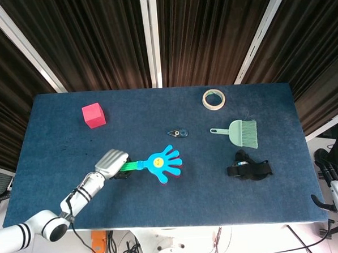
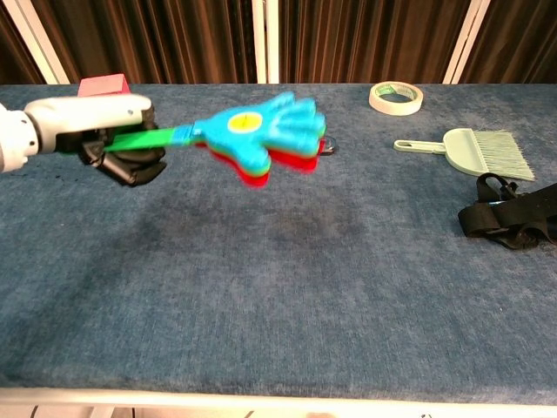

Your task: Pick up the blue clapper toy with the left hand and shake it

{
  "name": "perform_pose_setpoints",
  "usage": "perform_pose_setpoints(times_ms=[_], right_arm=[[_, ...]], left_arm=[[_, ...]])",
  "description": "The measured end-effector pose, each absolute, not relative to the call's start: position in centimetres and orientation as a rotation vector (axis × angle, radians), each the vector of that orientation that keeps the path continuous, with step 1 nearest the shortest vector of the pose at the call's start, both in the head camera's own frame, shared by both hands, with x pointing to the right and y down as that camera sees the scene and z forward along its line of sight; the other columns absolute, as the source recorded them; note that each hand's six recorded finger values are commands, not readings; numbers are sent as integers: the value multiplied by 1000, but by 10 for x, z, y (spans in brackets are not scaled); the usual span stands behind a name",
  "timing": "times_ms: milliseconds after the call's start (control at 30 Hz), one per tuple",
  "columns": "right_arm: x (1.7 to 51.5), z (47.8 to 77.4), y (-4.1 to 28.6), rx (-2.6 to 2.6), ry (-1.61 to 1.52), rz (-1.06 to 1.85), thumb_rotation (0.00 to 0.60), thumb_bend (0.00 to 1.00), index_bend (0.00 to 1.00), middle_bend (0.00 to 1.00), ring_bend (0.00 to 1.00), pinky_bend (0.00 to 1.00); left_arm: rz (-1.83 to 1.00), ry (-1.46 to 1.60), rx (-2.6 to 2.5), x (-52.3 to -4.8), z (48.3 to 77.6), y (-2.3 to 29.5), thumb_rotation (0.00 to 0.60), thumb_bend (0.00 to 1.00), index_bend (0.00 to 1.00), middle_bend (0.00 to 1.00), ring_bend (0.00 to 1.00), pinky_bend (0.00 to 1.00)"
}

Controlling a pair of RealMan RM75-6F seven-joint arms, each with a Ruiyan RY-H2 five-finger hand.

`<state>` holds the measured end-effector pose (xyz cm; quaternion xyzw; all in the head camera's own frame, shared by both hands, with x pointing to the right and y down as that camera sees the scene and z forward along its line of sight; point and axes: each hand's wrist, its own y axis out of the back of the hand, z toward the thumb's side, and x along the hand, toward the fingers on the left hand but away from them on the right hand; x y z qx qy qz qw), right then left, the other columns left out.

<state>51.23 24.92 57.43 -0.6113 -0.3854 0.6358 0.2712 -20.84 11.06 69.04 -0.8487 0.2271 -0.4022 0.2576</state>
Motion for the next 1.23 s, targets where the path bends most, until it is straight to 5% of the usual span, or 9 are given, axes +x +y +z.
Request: perform_pose_setpoints(times_ms=[100, 200, 233, 300, 367, 433, 533, 833, 1233], right_arm=[[513, 574, 249, -1644, -1038, 1715, 600, 214, 0, 33, 0, 0], [514, 573, 249, -1640, -1044, 1716, 600, 213, 0, 33, 0, 0], [515, 573, 249, -1640, -1045, 1716, 600, 213, 0, 33, 0, 0], [515, 573, 249, -1640, -1046, 1717, 600, 213, 0, 33, 0, 0], [516, 574, 250, -1641, -1046, 1720, 600, 213, 0, 32, 0, 0], [517, 574, 250, -1642, -1048, 1720, 600, 213, 0, 32, 0, 0], [518, 573, 251, -1639, -1049, 1724, 600, 213, 0, 33, 0, 0], [519, 570, 249, -1625, -1059, 1718, 600, 214, 0, 32, 0, 0], [501, 563, 245, -1626, -1079, 1648, 600, 214, 0, 5, 0, 0]], left_arm=[[-1012, 704, -2288, -198, 685, 104, 541, 493, 1000, 1000, 1000, 1000], [-951, 758, -2276, -185, 680, 98, 321, 450, 962, 996, 987, 996], [-950, 753, -2272, -183, 680, 98, 224, 427, 851, 933, 920, 940], [-979, 706, -2264, -183, 682, 98, 103, 348, 420, 588, 549, 609], [-1029, 636, -2257, -185, 686, 101, 192, 232, 52, 138, 108, 204], [-1105, 559, -2255, -189, 693, 106, 358, 157, 0, 2, 2, 75], [-1197, 513, -2249, -197, 699, 110, 452, 106, 0, 0, 0, 16], [-1221, 654, -2051, -239, 669, 95, 592, 92, 0, 0, 0, 0], [-1290, 856, -1733, -358, 615, 136, 600, 170, 0, 0, 0, 0]])
